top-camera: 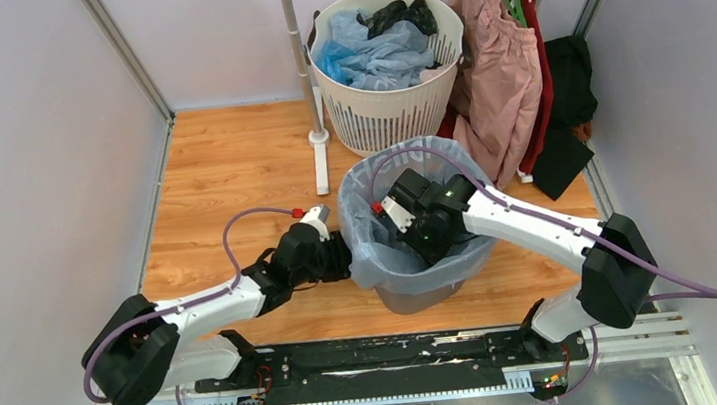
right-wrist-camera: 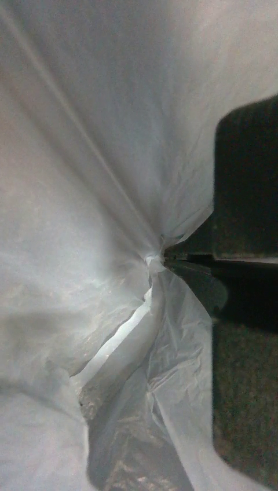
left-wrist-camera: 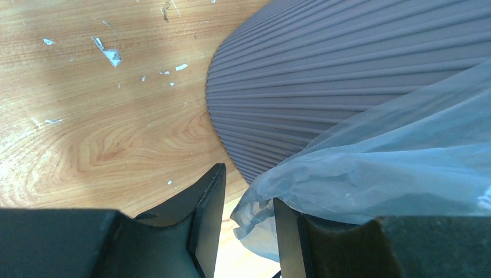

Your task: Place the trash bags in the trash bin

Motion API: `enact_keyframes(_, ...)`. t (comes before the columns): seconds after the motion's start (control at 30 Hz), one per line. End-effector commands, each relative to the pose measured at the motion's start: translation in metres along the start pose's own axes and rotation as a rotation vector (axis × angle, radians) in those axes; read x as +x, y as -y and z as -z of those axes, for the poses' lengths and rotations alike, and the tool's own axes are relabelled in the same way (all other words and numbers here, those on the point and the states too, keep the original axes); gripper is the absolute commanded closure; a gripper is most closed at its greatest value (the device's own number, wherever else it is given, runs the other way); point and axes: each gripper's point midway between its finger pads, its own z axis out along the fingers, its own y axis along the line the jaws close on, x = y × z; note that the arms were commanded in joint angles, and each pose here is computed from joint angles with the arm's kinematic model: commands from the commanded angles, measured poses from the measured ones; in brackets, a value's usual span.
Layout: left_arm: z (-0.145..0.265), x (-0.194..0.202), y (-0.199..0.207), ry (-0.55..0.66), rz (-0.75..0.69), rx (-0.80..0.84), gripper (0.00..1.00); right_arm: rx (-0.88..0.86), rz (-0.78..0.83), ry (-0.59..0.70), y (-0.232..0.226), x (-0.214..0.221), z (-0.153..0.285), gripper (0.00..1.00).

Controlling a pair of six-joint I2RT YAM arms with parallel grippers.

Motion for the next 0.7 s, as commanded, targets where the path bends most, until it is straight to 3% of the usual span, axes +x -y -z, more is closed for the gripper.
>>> enact_keyframes(0.0,-0.005,-0.013,0.017,0.029,-0.027,0.046,0.59,0.001,-0.065,-0.027,0.001,0.010,-0.008,1.00)
enact_keyframes(0.67,0.007,-0.016,0.036,0.031,0.016,0.117,0.59,-0.045,-0.135,-0.077,-0.009,0.025,-0.030,1.00)
